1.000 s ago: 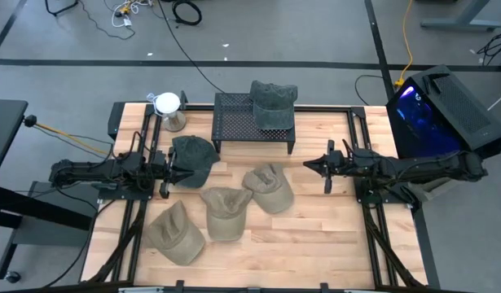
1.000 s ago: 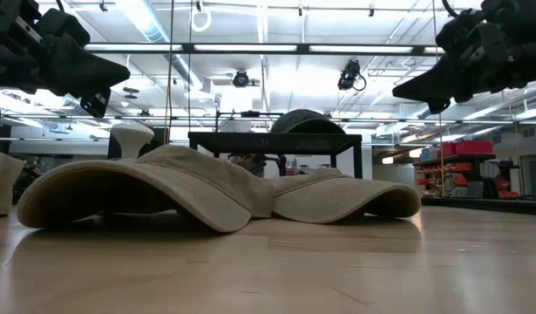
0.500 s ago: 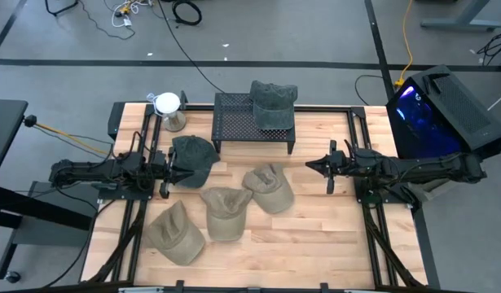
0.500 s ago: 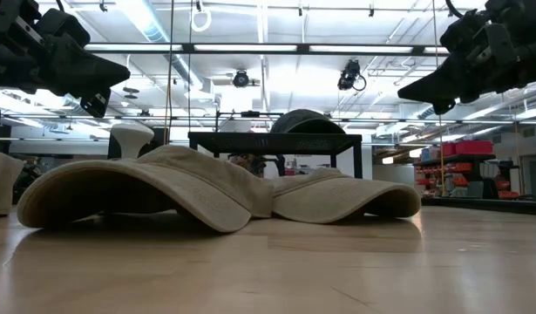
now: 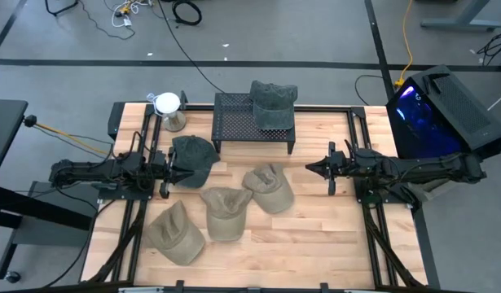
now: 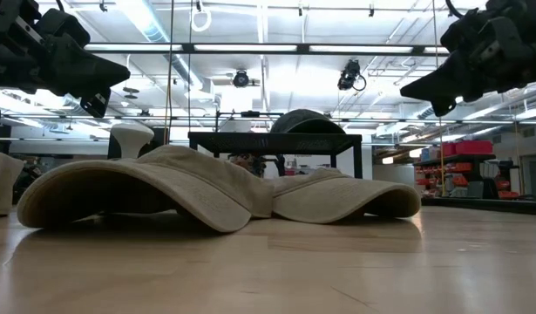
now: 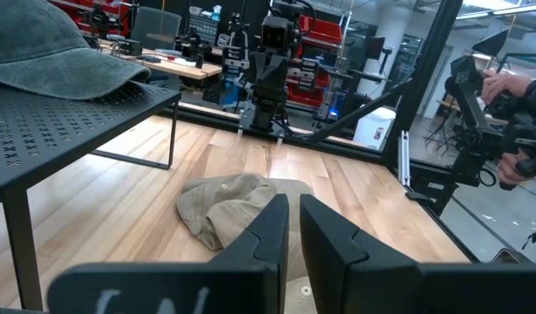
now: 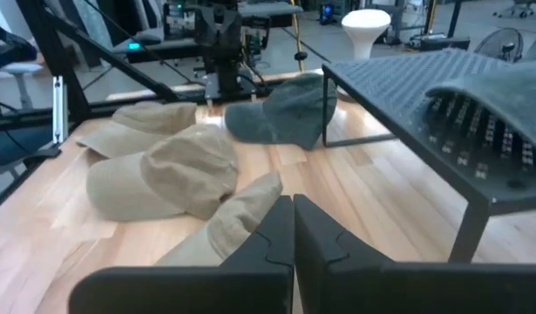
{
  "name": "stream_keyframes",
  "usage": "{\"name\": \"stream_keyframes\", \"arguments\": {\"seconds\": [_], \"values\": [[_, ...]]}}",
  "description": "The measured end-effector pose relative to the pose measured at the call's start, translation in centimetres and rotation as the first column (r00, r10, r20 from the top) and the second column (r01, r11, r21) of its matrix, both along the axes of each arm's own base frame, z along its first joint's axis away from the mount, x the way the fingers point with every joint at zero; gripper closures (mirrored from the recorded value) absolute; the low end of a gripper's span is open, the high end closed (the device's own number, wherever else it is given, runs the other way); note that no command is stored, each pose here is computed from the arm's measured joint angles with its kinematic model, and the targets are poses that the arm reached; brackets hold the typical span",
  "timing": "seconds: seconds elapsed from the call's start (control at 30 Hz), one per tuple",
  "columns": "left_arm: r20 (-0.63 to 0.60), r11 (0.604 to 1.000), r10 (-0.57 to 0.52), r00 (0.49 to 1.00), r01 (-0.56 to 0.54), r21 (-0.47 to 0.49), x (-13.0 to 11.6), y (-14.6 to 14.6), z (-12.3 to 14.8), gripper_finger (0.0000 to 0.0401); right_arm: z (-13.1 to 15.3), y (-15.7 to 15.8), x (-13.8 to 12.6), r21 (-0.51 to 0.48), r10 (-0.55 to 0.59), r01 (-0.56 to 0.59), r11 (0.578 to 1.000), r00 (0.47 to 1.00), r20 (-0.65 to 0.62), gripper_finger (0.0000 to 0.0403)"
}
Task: Pick & Place hat
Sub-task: Stack the green cap on the other green cap on the shelf
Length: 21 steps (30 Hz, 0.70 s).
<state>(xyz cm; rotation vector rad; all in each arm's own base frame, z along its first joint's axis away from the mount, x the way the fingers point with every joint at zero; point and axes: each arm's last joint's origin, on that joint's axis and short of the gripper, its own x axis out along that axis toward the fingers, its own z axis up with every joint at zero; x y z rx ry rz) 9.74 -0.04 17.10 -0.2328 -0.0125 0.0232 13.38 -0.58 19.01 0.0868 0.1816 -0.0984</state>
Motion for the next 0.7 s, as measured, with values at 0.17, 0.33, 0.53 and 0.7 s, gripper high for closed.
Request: {"name": "stream_keyframes", "arguments": {"seconds": [0.17, 0.33, 0.53, 0.7], "values": [[0.0, 1.0, 0.0, 1.0, 0.0, 0.0, 0.0, 0.0, 0.01, 0.0362, -0.11, 0.01, -0.34, 0.001, -0.001, 0.001, 1.0, 1.0, -0.017, 0.0403], [0.0, 1.0, 0.0, 1.0, 0.0, 0.0, 0.0, 0.0, 0.0, 0.0362, 0.09, 0.01, -0.52, 0.002, -0.003, 0.003, 1.0, 1.0, 0.001, 0.0403], [0.0, 1.0, 0.0, 1.0, 0.0, 0.0, 0.0, 0.0, 0.0, 0.0362, 0.17, 0.01, -0.6, 0.002, -0.003, 0.003, 1.0, 1.0, 0.009, 0.0403], [0.0, 1.0, 0.0, 1.0, 0.0, 0.0, 0.0, 0.0, 0.0, 0.0362, 0.18, 0.01, -0.59, 0.006, -0.004, 0.004, 1.0, 1.0, 0.01, 0.0403]]}}
